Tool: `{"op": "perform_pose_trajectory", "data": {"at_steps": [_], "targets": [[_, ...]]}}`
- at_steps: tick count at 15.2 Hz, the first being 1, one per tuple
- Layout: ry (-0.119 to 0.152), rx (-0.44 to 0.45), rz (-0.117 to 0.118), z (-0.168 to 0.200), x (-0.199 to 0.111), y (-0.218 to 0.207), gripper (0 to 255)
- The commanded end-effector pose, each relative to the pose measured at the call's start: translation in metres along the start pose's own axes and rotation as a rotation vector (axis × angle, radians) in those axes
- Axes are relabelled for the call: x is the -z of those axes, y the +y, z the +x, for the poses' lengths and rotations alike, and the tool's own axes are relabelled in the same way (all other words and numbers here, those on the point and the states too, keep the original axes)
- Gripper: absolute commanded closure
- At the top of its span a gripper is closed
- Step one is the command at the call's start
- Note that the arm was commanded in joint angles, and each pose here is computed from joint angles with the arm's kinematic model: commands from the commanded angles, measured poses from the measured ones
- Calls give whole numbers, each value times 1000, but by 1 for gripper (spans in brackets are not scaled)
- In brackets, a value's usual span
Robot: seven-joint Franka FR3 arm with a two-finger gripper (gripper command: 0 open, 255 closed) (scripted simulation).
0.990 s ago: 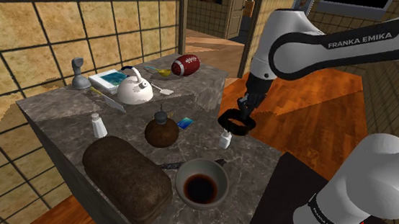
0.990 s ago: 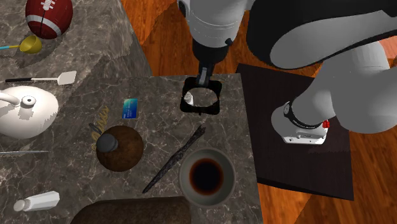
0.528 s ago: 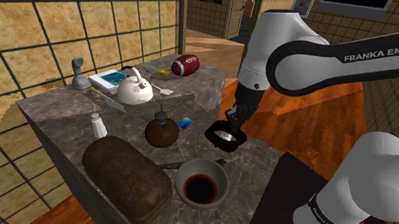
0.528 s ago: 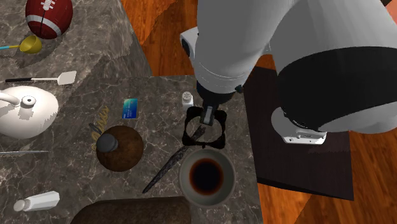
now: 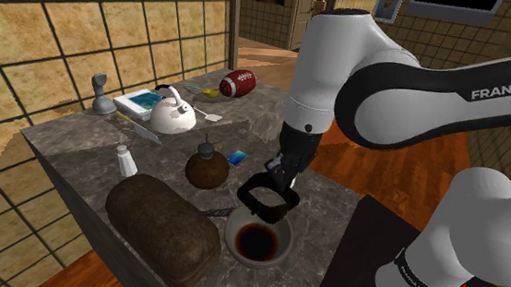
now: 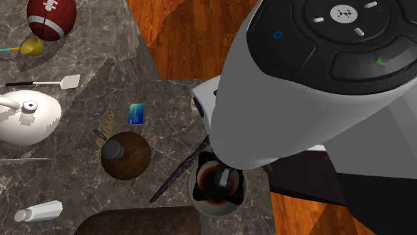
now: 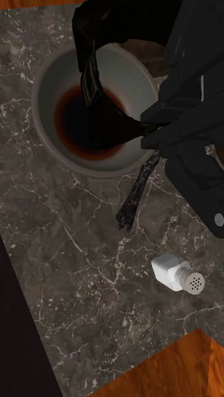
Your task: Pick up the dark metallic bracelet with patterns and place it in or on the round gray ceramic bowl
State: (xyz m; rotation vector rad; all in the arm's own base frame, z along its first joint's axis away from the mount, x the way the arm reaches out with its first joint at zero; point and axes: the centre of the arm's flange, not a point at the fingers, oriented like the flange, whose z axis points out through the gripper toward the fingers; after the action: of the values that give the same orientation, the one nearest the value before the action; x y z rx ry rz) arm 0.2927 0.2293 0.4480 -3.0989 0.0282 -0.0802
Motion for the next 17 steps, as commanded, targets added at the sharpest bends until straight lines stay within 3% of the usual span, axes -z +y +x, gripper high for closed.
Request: {"op": "perform_pose_trajectory", "data": {"at_steps": [1, 17], "targets": [[-1, -1, 1, -6, -5, -15, 255], [-1, -1, 1, -10, -84, -12, 255]]}}
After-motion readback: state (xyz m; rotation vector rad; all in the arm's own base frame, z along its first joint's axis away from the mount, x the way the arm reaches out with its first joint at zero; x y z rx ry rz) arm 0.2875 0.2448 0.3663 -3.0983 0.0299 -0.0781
